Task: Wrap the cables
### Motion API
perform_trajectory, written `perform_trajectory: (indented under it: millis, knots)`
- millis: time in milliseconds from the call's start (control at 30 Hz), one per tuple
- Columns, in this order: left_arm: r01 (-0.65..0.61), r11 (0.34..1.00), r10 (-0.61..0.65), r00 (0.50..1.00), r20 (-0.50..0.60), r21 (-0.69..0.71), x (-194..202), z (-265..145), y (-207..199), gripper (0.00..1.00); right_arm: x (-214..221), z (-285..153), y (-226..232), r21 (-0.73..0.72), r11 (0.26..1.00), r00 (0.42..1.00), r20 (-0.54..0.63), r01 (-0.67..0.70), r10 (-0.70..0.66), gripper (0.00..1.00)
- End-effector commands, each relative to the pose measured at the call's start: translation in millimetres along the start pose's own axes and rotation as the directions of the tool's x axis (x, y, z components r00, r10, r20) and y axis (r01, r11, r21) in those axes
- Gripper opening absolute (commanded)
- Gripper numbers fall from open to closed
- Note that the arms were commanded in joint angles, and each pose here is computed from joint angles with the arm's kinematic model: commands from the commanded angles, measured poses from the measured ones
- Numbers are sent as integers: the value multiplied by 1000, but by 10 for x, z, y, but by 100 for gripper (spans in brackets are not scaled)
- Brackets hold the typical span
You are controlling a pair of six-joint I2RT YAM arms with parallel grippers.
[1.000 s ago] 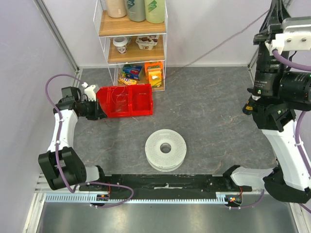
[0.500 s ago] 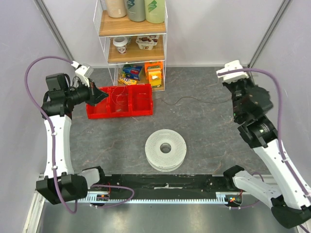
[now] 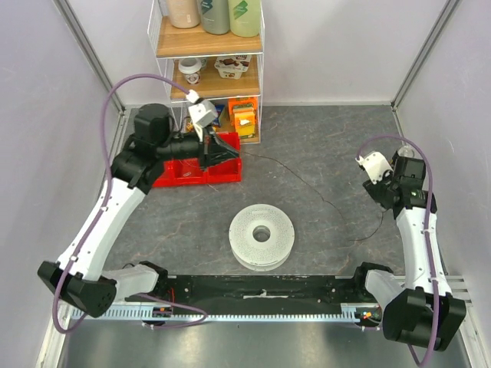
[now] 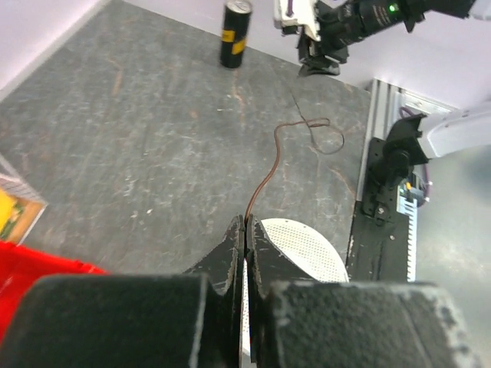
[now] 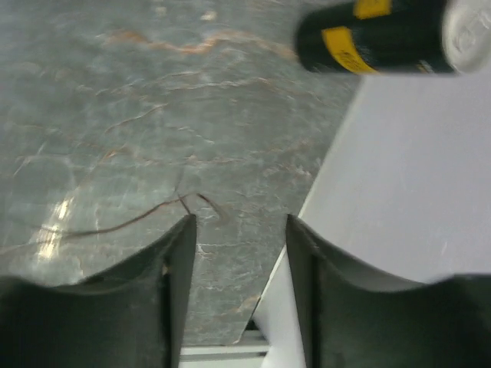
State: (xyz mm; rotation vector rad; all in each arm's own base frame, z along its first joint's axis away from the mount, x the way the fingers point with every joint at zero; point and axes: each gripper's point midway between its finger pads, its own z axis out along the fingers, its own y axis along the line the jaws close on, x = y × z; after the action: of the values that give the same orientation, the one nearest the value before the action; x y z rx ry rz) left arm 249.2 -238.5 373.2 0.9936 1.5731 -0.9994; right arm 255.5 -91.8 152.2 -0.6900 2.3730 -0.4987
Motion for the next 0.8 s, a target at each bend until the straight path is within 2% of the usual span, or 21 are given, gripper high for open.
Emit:
perform_trajectory:
  millis: [0,33,167,267,333,500,567,667,767]
  knots:
    - [-4,998,5,1000,-4,56,9,337,-154,2,-316,-278,311,-222,973,985,172,66,-28,74]
    - [-10,998,11,1000,-13,63,37,387,-175,2,-408,-367,324,-244,967,978,207,69,-18,82]
    - [-28,997,32,998,-51,68,157,525,-212,2,-772,-702,400,-336,935,936,351,111,15,98]
    - [-48,997,53,996,-75,64,231,582,-226,2,-989,-904,436,-404,902,906,421,155,33,98]
    - [-76,995,81,993,-88,63,270,619,-245,2,-1192,-1092,450,-438,877,866,498,196,55,98]
    - [-47,995,59,989,-139,93,367,716,-345,2,-1893,-1734,568,-539,789,675,702,295,227,98]
    - [-15,995,29,988,-151,94,382,749,-349,2,-2105,-1872,644,-557,774,629,726,300,278,97]
    - [13,994,5,988,-156,110,378,780,-379,2,-2327,-2059,898,-542,751,578,771,377,266,95]
    - [31,993,-10,984,-177,115,419,817,-389,2,-2416,-2176,1152,-575,695,576,769,432,279,90]
